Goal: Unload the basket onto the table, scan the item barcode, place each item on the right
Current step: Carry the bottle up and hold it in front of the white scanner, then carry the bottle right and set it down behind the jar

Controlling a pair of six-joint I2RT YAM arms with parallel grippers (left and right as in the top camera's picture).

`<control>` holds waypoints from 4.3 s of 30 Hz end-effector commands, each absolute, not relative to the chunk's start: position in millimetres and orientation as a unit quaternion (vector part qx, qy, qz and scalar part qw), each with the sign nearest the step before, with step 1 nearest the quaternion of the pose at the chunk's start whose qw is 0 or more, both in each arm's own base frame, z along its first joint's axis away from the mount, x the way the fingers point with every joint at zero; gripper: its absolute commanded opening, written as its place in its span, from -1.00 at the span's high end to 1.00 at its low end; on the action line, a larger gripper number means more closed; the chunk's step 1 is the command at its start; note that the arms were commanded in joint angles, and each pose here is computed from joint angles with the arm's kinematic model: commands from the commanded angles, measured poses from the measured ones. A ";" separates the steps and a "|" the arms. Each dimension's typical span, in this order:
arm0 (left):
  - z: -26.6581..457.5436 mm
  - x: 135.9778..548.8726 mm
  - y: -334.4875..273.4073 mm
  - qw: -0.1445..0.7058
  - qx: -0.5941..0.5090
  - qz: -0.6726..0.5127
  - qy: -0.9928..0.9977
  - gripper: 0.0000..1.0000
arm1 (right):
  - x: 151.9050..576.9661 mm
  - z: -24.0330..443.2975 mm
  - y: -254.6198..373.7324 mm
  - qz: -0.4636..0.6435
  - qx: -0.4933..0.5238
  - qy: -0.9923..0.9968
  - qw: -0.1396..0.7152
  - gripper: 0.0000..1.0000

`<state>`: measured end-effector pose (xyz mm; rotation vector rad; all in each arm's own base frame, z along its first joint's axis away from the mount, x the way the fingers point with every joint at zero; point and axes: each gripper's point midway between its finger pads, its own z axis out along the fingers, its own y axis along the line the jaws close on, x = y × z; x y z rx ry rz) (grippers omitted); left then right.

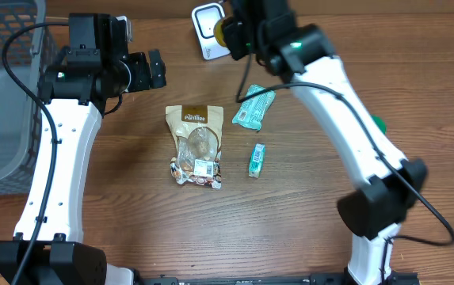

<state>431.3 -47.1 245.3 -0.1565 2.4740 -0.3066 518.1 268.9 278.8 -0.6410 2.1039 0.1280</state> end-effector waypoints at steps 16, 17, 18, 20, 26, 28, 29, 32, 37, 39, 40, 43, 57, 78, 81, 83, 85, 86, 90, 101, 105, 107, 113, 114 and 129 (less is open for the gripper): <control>250.6 433.5 -48.0 0.325 -0.047 -0.112 0.938 -0.99 | 642.3 226.5 291.1 -0.141 -0.300 0.714 0.617 0.91; 250.6 433.5 -48.0 0.325 -0.047 -0.112 0.938 -0.99 | 645.0 223.6 288.5 -0.156 -0.299 0.711 0.617 0.90; 250.6 433.5 -48.0 0.325 -0.047 -0.112 0.938 -0.99 | 646.3 218.9 289.0 -0.162 -0.306 0.708 0.615 0.90; 250.5 433.4 -48.0 0.325 -0.047 -0.112 0.938 -1.00 | 647.6 211.8 290.3 -0.161 -0.312 0.709 0.612 0.89; 250.6 433.5 -48.0 0.325 -0.047 -0.112 0.938 -0.99 | 646.7 207.0 297.9 -0.144 -0.327 0.705 0.612 0.88; 250.6 433.5 -48.0 0.325 -0.047 -0.112 0.938 -0.99 | 646.3 207.0 299.5 -0.140 -0.330 0.704 0.613 0.88; 250.6 433.5 -48.0 0.325 -0.047 -0.112 0.938 -0.99 | 646.3 207.0 299.5 -0.140 -0.330 0.704 0.613 0.87; 250.6 433.5 -48.0 0.325 -0.047 -0.112 0.938 -0.99 | 646.4 207.0 299.3 -0.141 -0.329 0.704 0.613 0.82; 250.6 433.5 -48.0 0.325 -0.047 -0.112 0.938 -0.99 | 651.9 230.8 280.9 -0.148 -0.262 0.708 0.639 0.88; 250.6 433.5 -48.0 0.325 -0.047 -0.112 0.938 -0.99 | 649.2 250.3 276.8 -0.144 -0.242 0.705 0.651 0.93; 250.6 433.5 -48.0 0.325 -0.047 -0.112 0.938 -0.99 | 647.0 261.5 275.4 -0.139 -0.235 0.703 0.657 0.93; 250.6 433.5 -48.0 0.325 -0.047 -0.112 0.938 -0.99 | 634.9 304.3 268.9 -0.118 -0.205 0.699 0.675 0.93; 250.6 433.5 -48.0 0.325 -0.047 -0.112 0.938 -0.99 | 540.0 357.2 117.3 -0.037 0.000 0.851 0.524 0.93; 250.6 433.5 -48.0 0.325 -0.047 -0.112 0.938 -0.99 | 456.5 183.3 -66.9 0.021 0.150 0.969 0.194 0.76; 250.6 433.5 -48.0 0.325 -0.047 -0.112 0.938 -0.99 | 456.8 184.0 -75.6 0.019 0.158 0.967 0.198 0.76; 250.6 433.5 -48.0 0.325 -0.047 -0.112 0.938 -0.99 | 456.6 184.0 -79.9 0.018 0.163 0.966 0.199 0.76; 250.6 433.5 -48.0 0.325 -0.047 -0.112 0.938 -0.99 | 455.9 184.0 -83.4 0.017 0.167 0.966 0.199 0.76; 250.6 433.5 -48.0 0.325 -0.047 -0.112 0.938 -0.99 | 455.7 184.0 -84.4 0.017 0.168 0.965 0.199 0.75; 250.4 433.4 -48.0 0.325 -0.047 -0.111 0.938 -0.99 | 455.7 184.0 -84.8 0.017 0.168 0.965 0.199 0.70; 250.6 433.5 -48.0 0.325 -0.047 -0.112 0.938 -0.99 | 455.8 183.2 -84.8 0.017 0.168 0.966 0.198 0.68; 250.6 433.5 -48.0 0.325 -0.047 -0.112 0.938 -0.99 | 455.8 182.6 -84.8 0.017 0.168 0.966 0.197 0.67; 250.6 433.5 -48.0 0.325 -0.047 -0.112 0.938 -0.99 | 455.8 182.4 -84.8 0.017 0.168 0.966 0.197 0.67; 250.6 433.5 -48.0 0.325 -0.047 -0.112 0.938 -0.99 | 455.8 182.4 -84.7 0.017 0.168 0.966 0.197 0.67; 250.6 433.5 -48.0 0.325 -0.047 -0.112 0.938 -0.99 | 455.7 182.4 -84.7 0.017 0.168 0.966 0.197 0.67; 250.6 433.5 -48.0 0.325 -0.047 -0.112 0.938 -0.99 | 461.3 179.8 -86.2 0.017 0.168 0.965 0.202 0.65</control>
